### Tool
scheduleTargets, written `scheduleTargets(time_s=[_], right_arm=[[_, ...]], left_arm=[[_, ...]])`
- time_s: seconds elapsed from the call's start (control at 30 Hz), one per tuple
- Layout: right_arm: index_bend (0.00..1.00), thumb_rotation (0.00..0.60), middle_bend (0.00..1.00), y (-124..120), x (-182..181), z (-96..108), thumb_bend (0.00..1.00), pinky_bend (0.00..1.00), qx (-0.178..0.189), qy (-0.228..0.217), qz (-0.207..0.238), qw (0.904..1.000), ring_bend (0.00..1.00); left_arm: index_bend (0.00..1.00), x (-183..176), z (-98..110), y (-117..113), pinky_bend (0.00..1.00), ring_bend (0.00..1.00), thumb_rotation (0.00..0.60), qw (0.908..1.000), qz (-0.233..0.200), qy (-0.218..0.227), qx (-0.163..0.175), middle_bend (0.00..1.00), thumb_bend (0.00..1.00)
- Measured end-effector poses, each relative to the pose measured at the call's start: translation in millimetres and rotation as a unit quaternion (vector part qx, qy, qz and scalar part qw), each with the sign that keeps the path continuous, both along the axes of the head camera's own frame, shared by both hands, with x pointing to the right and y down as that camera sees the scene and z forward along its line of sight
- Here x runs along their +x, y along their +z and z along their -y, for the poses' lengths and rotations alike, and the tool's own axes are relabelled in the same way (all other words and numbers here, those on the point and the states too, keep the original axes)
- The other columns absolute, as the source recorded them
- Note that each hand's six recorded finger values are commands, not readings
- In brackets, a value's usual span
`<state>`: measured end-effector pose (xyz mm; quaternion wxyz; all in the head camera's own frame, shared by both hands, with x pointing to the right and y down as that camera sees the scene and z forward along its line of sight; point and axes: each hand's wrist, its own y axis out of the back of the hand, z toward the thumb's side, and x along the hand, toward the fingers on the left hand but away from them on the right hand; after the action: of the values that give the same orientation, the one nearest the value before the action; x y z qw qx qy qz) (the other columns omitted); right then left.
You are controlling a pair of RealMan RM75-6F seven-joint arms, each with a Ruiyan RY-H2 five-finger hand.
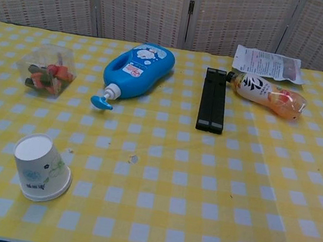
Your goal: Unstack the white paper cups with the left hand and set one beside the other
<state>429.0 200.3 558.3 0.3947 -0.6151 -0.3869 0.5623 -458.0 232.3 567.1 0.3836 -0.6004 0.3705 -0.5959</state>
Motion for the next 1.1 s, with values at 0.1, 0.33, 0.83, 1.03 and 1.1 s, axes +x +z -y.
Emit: scheduleTargets(time_s=[0.1, 0.33, 0.83, 1.03, 1.1], right_arm=[[0.0, 0.6, 0.0, -0.7, 0.2, 1.1, 0.15, 0.0, 0.003, 0.0, 0.0, 1.0, 0.06], [0.0, 0.6, 0.0, -2.4, 0.0, 2.4, 0.15, 0.0, 0.007, -0.003, 0.003, 1.0, 0.05], [0.0, 0.6, 0.0, -20.6, -1.8, 7.9, 0.15, 0.0, 0.031, -0.007, 0.0, 0.9995, 0.06], [0.0, 0.6, 0.0, -23.5, -6.2, 8.7, 0.15, 0.0, 0.034, -0.012, 0.003, 0.9993, 0.05], [0.0, 0.6, 0.0, -24.2, -7.0, 8.6, 0.15, 0.0, 0.035, -0.013, 0.002, 0.9993, 0.05]], left_arm=[[0.08, 0.8, 0.6, -0.3, 0.0, 0.02, 0.6, 1.0, 0.0, 0.003, 0.003, 0.03, 0.17], [0.09, 1.8, 2.0, -2.2, 0.0, 0.02, 0.6, 0.9999, 0.001, 0.011, 0.01, 0.03, 0.17], [0.19, 53.5, 20.0, -4.1, 0.0, 0.04, 0.6, 0.9875, -0.089, 0.13, 0.009, 0.07, 0.18], [0.23, 101.8, 23.1, -3.7, 0.0, 0.06, 0.6, 0.9597, -0.14, 0.243, -0.003, 0.09, 0.21], [0.24, 120.5, 22.5, -1.9, 0.0, 0.07, 0.6, 0.9459, -0.151, 0.287, -0.012, 0.1, 0.21]])
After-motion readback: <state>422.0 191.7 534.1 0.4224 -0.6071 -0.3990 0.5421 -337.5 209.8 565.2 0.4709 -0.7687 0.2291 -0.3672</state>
